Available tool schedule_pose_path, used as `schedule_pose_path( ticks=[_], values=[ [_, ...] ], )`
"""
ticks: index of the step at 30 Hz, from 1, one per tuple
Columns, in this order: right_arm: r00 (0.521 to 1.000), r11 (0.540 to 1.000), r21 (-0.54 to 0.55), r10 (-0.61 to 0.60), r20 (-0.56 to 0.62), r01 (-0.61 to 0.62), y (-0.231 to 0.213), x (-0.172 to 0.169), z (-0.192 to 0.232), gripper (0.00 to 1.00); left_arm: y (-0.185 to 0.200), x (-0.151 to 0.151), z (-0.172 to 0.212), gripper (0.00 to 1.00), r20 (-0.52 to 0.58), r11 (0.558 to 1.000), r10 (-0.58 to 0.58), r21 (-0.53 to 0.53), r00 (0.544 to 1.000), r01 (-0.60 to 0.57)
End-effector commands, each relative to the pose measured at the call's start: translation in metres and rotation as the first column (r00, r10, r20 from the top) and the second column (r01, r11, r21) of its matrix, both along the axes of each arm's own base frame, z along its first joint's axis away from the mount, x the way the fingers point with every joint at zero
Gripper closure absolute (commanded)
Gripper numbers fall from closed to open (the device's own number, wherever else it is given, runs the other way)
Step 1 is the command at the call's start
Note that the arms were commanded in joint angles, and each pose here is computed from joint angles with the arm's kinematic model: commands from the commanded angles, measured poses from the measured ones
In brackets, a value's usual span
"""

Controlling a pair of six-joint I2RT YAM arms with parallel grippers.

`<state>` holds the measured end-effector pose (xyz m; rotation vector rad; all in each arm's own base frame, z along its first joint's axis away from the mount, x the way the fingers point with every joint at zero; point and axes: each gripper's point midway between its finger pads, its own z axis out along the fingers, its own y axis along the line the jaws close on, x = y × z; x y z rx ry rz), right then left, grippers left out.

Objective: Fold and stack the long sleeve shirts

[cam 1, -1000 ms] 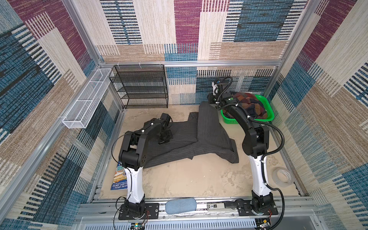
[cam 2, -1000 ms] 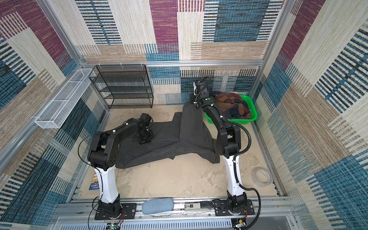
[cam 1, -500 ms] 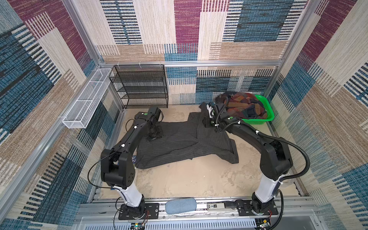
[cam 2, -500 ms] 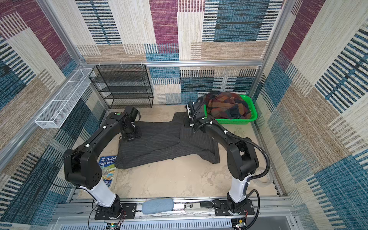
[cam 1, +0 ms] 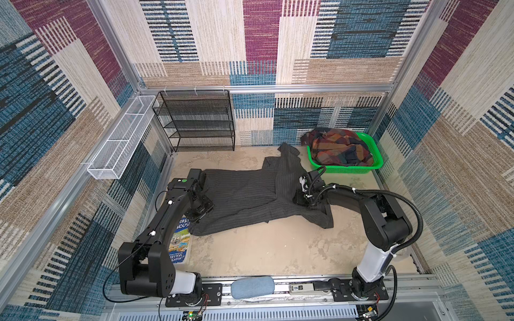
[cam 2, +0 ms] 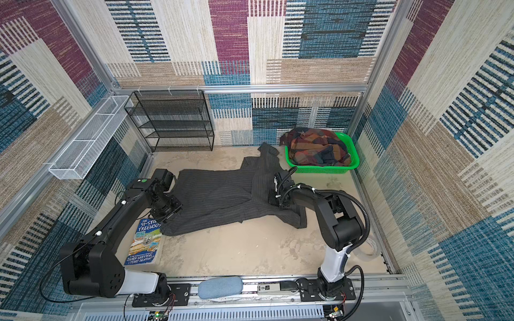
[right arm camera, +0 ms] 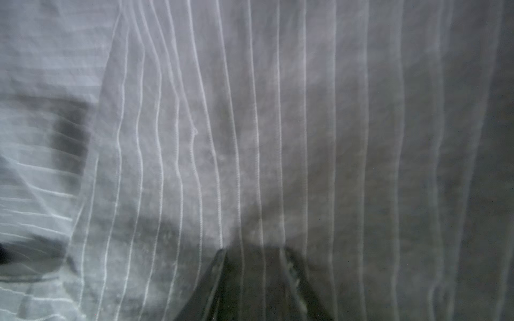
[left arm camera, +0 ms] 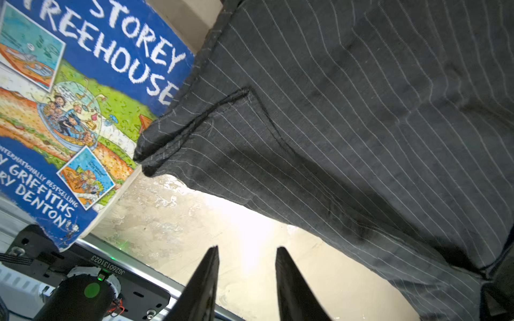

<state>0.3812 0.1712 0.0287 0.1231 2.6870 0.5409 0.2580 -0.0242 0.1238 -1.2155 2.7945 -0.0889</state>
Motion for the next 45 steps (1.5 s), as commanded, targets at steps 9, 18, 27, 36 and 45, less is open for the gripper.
schedule_pose_path(
  ticks=[9, 18, 27, 36, 45],
  values=[
    [0.986, 0.987, -0.063, -0.150, -0.069, 0.146, -0.067, -0.018, -0.014, 0.68, 0.004, 0.017, -0.019, 0.62, -0.068, 1.000, 0.013, 0.004, 0.998, -0.013],
    [0.992, 0.990, -0.066, -0.124, 0.005, 0.124, -0.065, 0.006, 0.017, 0.68, -0.017, -0.027, -0.038, 0.62, -0.153, 0.997, 0.008, -0.078, 0.988, -0.020],
    [0.995, 0.994, -0.043, -0.103, 0.015, 0.103, -0.059, 0.013, 0.017, 0.69, -0.024, -0.048, -0.045, 0.64, -0.234, 1.000, -0.025, -0.010, 0.972, 0.024],
    [0.996, 0.996, -0.033, -0.084, 0.032, 0.085, -0.056, 0.016, 0.020, 0.70, -0.013, -0.081, -0.050, 0.58, -0.244, 0.998, 0.057, 0.049, 0.968, -0.047],
    [0.998, 0.998, -0.003, -0.063, 0.028, 0.063, -0.050, 0.016, 0.021, 0.73, -0.010, -0.058, -0.061, 0.51, -0.171, 0.997, 0.039, 0.074, 0.985, -0.027]
  ],
)
